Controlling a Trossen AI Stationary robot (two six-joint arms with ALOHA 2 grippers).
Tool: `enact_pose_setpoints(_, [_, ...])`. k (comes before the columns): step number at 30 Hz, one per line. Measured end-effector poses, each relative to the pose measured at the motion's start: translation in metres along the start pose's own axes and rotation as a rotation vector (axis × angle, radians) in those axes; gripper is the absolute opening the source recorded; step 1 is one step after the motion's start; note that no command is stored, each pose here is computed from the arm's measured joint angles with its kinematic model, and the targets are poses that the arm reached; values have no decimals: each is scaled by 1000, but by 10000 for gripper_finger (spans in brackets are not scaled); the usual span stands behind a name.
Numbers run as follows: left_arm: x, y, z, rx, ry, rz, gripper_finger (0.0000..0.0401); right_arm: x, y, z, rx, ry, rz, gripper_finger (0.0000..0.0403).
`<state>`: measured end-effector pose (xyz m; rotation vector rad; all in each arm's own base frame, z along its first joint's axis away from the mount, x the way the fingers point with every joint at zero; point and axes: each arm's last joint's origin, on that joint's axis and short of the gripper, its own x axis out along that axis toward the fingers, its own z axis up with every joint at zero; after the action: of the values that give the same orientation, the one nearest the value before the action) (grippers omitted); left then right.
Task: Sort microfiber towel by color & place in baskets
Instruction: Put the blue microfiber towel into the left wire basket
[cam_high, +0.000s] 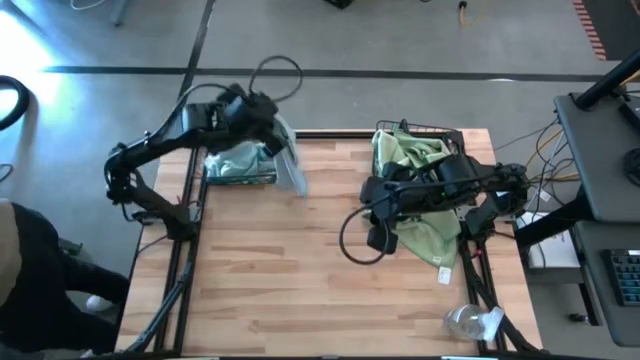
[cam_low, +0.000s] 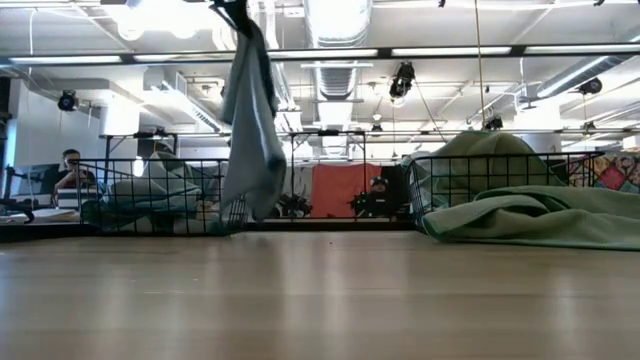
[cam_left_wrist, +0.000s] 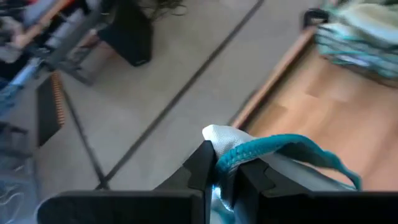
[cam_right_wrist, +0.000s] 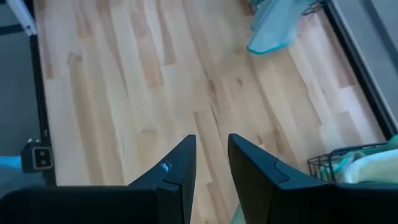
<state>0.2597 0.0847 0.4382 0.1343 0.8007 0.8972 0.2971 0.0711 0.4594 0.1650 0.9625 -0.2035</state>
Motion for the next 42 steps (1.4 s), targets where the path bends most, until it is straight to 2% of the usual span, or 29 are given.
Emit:
enact_pose_setpoints(8, [-7, 61, -2, -63, -56, 128, 23, 0, -2, 1, 57, -26, -47, 89])
enact_pose_setpoints(17, [-4, 103, -16, -96, -14, 177, 23, 0, -3, 2, 77, -52, -90, 89])
enact_pose_setpoints(29, [0, 132, -38, -69, 131, 256, 23, 0, -3, 2, 127, -67, -112, 89])
enact_pose_setpoints(34, [-11, 142, -48, -98, 134, 251, 23, 0, -3, 2, 134, -69, -114, 89])
enact_pose_setpoints(42, [-22, 137, -82, -113, 177, 247, 23, 0, -4, 2, 136, -80, -135, 89])
